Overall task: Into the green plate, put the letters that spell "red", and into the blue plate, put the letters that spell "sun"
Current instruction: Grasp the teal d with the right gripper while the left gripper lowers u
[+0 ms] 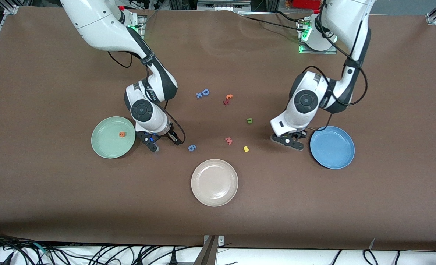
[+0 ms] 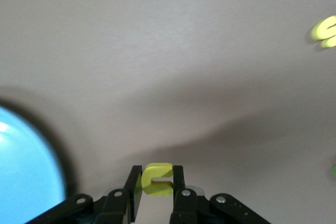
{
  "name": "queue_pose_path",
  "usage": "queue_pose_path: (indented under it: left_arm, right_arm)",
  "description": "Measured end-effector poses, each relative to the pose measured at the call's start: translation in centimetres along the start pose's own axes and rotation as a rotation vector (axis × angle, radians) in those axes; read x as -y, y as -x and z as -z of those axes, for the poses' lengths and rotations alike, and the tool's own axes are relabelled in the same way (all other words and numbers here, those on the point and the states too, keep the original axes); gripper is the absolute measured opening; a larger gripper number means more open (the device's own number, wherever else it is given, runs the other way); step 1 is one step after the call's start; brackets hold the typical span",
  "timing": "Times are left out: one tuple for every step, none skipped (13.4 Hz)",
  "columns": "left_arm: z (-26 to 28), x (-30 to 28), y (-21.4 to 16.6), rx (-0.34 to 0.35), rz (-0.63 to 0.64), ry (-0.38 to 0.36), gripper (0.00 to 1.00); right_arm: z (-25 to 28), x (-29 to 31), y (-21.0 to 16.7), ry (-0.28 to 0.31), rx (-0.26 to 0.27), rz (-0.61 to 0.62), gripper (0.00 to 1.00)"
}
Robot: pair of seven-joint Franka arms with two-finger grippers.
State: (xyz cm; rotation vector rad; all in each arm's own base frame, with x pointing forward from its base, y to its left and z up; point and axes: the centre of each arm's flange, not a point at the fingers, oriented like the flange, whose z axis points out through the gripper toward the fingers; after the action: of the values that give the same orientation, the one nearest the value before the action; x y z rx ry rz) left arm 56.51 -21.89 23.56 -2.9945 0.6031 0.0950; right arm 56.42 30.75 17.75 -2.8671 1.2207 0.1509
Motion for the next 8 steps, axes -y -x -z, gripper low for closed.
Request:
queue_pose_path:
  left_arm:
    - [0.4,1.2,0.1,0.004,-0.016,0.002,0.28]
    - [0.8,2.7,0.3,0.010,-0.033,0.005,0.28]
    - [1.0,4.2,0.5,0.014,-0.052,0.008,0.28]
    - [1.2,5.7,0.7,0.016,-0.071,0.010,0.28]
    - [1.2,7.3,1.0,0.018,-0.087,0.013,0.28]
    - [1.2,8.7,1.2,0.019,-0.102,0.016,0.28]
    - [1.0,10.0,1.4,0.020,-0.115,0.018,0.28]
    - [0.9,11.0,1.6,0.021,-0.129,0.020,0.28]
  right_arm:
    - [-0.1,-0.1,0.0,0.009,0.003,-0.002,0.78]
    - [-0.2,-0.2,0.0,0.014,0.005,-0.004,0.74]
    - [-0.2,-0.2,0.0,0.016,0.005,-0.007,0.74]
    - [-0.2,-0.2,0.0,0.016,0.005,-0.009,0.71]
    - [-0.2,-0.2,0.1,0.016,0.005,-0.010,0.71]
    - [-0.2,-0.2,0.1,0.017,0.006,-0.010,0.64]
    - [-0.2,-0.2,0.1,0.017,0.006,-0.010,0.57]
    - [-0.2,-0.2,0.1,0.016,0.006,-0.010,0.57]
